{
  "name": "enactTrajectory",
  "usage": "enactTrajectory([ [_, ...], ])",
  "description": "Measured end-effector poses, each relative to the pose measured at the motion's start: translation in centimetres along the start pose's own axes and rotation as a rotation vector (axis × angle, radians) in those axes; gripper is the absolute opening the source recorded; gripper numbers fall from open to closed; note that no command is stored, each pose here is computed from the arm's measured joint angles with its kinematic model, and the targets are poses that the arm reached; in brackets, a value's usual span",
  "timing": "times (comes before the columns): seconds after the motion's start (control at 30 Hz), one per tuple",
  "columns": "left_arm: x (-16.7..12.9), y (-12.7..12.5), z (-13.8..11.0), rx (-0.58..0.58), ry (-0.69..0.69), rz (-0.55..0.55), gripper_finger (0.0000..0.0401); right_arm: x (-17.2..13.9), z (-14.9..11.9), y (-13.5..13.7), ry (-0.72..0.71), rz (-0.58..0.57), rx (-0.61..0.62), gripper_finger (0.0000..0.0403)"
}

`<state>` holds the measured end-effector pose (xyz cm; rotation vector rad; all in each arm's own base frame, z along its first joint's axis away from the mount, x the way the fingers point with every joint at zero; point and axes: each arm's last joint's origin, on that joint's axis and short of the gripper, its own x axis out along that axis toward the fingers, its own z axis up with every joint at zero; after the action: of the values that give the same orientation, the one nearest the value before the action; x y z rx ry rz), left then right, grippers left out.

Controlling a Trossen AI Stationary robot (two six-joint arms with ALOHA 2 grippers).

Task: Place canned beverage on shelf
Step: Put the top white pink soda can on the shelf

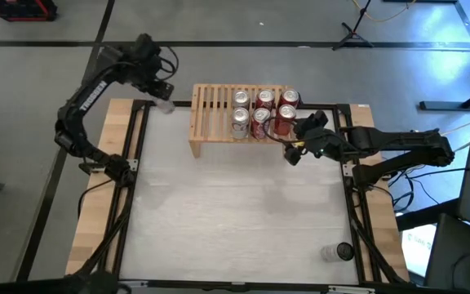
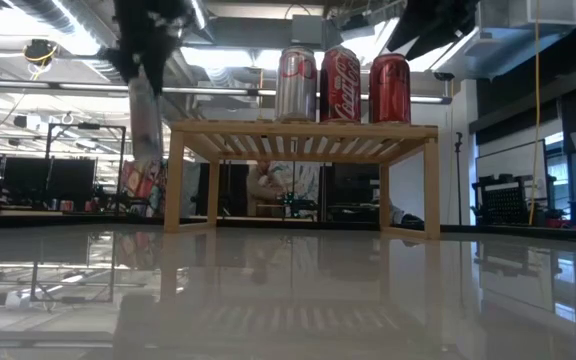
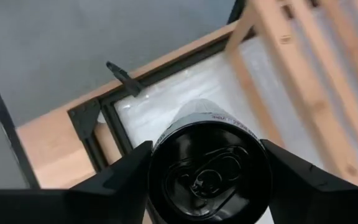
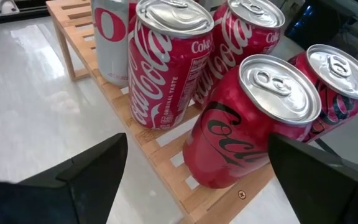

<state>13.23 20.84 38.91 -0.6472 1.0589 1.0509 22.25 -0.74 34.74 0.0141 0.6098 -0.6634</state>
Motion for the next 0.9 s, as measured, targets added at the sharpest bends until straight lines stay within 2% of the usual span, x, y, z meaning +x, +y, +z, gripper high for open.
enactTrajectory([
  [0.1, -2.9, -0.3, 0.0, 0.015, -0.048, -0.029, 0.0232, 0.1, 0.0, 0.1, 0.001, 0.0, 0.017, 0.0376],
  [0.2, -5.4, -0.7, 0.5, 0.018, -0.152, -0.109, 0.0234, 0.3, 0.0, 0.2, 0.007, -0.003, 0.024, 0.0376],
  [0.37, -7.8, -2.7, 0.7, 0.042, -0.263, -0.252, 0.0235, 0.5, -0.1, 0.4, 0.016, -0.004, 0.012, 0.0376],
  [0.53, -7.8, -5.3, 0.7, 0.077, -0.267, -0.318, 0.0236, 0.5, -0.2, 0.4, 0.021, -0.01, -0.029, 0.0376],
  [0.77, -8.2, -9.0, 2.0, 0.129, -0.259, -0.379, 0.0236, 0.5, -0.2, 0.3, 0.028, -0.017, -0.079, 0.0376],
  [0.9, -8.2, -10.2, 2.2, 0.17, -0.165, -0.318, 0.0235, 0.5, -0.4, 0.3, 0.041, -0.022, -0.092, 0.0376],
])
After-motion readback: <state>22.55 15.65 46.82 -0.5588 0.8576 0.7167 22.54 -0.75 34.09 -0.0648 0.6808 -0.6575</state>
